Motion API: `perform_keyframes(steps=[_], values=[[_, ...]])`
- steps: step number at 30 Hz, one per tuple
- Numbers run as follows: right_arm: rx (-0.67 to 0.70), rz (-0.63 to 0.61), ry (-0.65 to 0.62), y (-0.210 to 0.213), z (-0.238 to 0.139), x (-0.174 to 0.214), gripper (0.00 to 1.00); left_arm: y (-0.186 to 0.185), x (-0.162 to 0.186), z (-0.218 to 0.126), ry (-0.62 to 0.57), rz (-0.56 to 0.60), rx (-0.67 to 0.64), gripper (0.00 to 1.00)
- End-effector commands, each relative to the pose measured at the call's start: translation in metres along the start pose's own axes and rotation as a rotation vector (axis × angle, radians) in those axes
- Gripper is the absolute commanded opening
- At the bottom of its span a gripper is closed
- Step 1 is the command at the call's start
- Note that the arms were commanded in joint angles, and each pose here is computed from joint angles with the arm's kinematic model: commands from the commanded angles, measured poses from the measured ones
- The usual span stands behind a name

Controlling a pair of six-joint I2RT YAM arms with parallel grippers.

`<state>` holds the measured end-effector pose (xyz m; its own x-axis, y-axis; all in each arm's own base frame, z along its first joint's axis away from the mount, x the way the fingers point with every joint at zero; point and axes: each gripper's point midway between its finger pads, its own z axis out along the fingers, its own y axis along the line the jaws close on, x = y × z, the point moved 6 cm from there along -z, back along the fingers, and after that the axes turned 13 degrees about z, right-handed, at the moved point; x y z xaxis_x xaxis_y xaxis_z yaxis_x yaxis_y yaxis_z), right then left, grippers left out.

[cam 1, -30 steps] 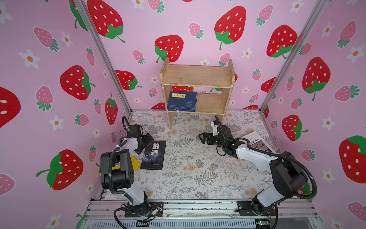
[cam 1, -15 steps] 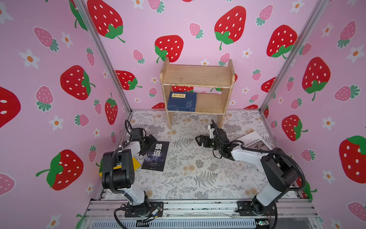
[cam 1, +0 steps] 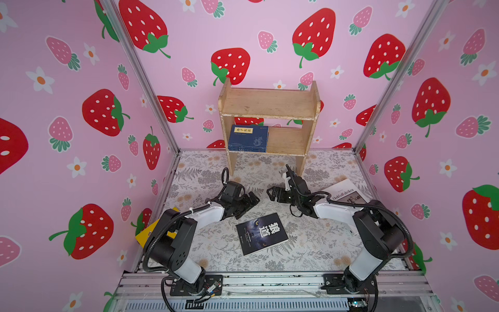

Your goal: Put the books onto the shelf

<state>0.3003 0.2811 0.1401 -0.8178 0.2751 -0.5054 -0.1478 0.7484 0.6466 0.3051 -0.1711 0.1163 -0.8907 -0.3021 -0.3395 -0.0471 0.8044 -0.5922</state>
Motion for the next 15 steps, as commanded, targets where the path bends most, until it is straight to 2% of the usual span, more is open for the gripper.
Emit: perform_keyframes(steps=[1, 4, 8, 11, 15], values=[[0.064, -0.053, 0.033, -0.007, -0.023, 0.008, 0.98, 0.004, -0.003, -0.030, -0.017, 0.072, -0.113, 1.00], [0.085, -0.089, 0.108, -0.012, -0.042, 0.021, 0.97, 0.012, 0.018, -0.046, 0.034, 0.083, -0.133, 1.00], [0.115, -0.060, 0.200, -0.027, -0.070, 0.047, 0.95, 0.021, 0.058, -0.058, 0.110, 0.063, -0.129, 0.99], [0.071, -0.008, 0.239, -0.031, -0.085, 0.067, 0.93, 0.026, 0.080, -0.062, 0.120, 0.052, -0.140, 0.99], [-0.010, 0.040, 0.252, -0.034, -0.084, 0.092, 0.89, 0.029, 0.097, -0.062, 0.127, 0.044, -0.130, 0.99]])
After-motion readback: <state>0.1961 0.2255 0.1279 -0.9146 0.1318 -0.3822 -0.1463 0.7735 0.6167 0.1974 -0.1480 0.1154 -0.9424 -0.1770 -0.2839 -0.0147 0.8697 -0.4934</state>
